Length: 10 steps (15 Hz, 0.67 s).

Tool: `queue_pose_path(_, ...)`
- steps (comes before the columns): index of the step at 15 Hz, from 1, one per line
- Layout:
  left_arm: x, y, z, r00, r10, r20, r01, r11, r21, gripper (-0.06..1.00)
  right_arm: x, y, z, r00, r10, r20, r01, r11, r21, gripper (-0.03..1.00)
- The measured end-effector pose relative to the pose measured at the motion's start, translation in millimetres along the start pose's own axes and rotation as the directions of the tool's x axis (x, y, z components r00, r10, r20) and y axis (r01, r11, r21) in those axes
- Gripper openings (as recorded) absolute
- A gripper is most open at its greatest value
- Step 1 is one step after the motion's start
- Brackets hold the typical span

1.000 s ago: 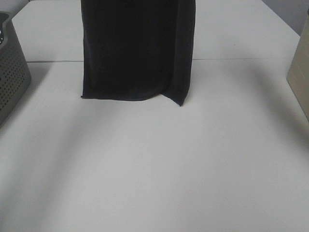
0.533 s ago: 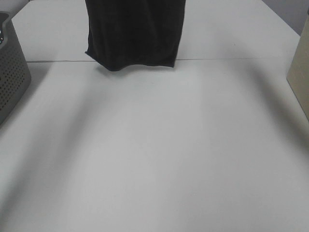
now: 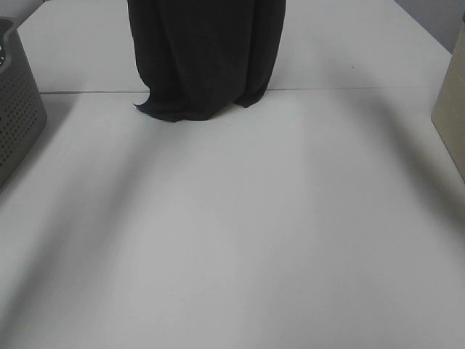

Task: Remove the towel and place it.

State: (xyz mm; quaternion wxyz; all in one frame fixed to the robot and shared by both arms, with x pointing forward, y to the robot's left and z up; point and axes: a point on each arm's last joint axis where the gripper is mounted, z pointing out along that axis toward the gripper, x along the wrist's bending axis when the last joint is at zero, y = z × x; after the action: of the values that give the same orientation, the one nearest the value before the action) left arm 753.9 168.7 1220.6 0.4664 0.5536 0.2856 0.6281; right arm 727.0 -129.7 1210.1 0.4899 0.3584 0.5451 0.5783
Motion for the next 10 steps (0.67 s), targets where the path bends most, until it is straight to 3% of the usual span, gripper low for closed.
queue_pose_path(4,-3.0,-4.3,-1.1,0.999,-0.028,0.018,0.026,0.997,0.072,0.0,-1.8,-1.9,-2.9,0.999,0.027,0.023,-0.028,0.997,0.075,0.01)
queue_pose_path(6,-7.7,-9.8,-2.9,0.996,-0.07,0.048,0.061,0.985,0.161,0.0,-3.2,-2.1,-7.0,0.995,0.097,0.039,-0.102,0.984,0.146,0.01)
queue_pose_path(8,-17.3,-15.0,-9.7,0.988,-0.101,0.116,0.061,0.949,0.309,0.0,-2.7,-8.0,-13.6,0.984,0.166,0.058,-0.176,0.942,0.285,0.01)
queue_pose_path(10,-21.1,-17.1,-20.5,0.974,-0.151,0.171,0.058,0.89,0.452,0.0,0.6,-13.7,-21.4,0.981,0.186,0.044,-0.188,0.889,0.419,0.01)
